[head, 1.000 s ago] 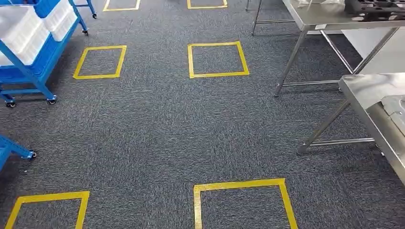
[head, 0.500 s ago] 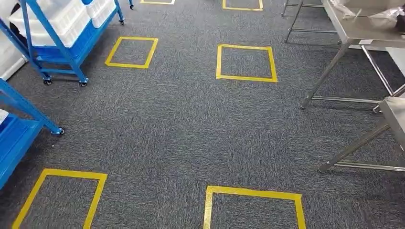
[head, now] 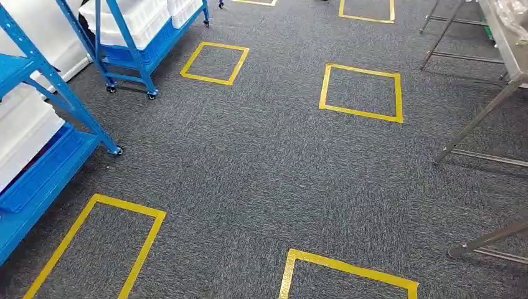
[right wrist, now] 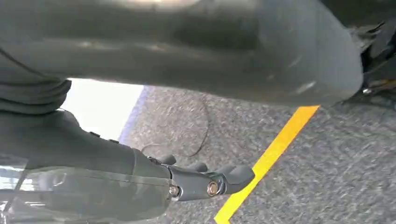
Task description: Take the parts from the cabinet and place them on the table.
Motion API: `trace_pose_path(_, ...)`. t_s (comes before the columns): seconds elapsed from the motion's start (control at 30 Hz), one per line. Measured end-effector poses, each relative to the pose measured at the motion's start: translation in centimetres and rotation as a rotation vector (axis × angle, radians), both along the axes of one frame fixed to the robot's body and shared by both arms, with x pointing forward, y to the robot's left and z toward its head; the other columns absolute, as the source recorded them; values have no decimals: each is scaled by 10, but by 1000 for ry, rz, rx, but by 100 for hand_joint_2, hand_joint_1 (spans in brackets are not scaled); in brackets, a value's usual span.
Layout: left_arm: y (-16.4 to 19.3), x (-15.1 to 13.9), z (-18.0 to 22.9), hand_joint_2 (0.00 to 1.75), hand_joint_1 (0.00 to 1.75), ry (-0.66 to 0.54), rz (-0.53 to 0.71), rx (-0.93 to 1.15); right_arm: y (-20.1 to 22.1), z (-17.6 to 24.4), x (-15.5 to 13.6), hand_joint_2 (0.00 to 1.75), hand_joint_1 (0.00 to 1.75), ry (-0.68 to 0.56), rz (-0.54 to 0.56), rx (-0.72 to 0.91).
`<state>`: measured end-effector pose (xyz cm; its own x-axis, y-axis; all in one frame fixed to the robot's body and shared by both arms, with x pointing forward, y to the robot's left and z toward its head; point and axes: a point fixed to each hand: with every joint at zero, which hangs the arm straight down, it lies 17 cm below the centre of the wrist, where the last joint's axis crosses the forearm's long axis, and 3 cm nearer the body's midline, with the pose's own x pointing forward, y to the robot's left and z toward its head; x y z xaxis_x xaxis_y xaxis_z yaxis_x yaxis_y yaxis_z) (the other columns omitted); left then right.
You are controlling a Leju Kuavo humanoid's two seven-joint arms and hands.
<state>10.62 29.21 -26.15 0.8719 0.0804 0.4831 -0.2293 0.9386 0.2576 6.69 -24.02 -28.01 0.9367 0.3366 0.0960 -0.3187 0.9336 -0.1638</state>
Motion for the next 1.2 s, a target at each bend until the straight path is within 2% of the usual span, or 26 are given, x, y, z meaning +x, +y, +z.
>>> trace_pose_path(0.23,6,2,1,0,0,-3,-3,28,3,0,-6,0,0,7,5,5)
trace_pose_path(0.53,12,-2,1,0,0,13,8,50,9,2,8,0,0,-10,19,15)
trace_pose_path(0.9,10,-1,0,0,0,22,22,46,7,0,-5,0,0,18,22,13)
trace_pose_path(1.07,13,-3,1,0,0,29,9,68,10,1,3,0,0,7,24,17)
trace_pose_path(1.2,11,2,2,0,0,17,-6,71,9,0,-4,0,0,19,24,15)
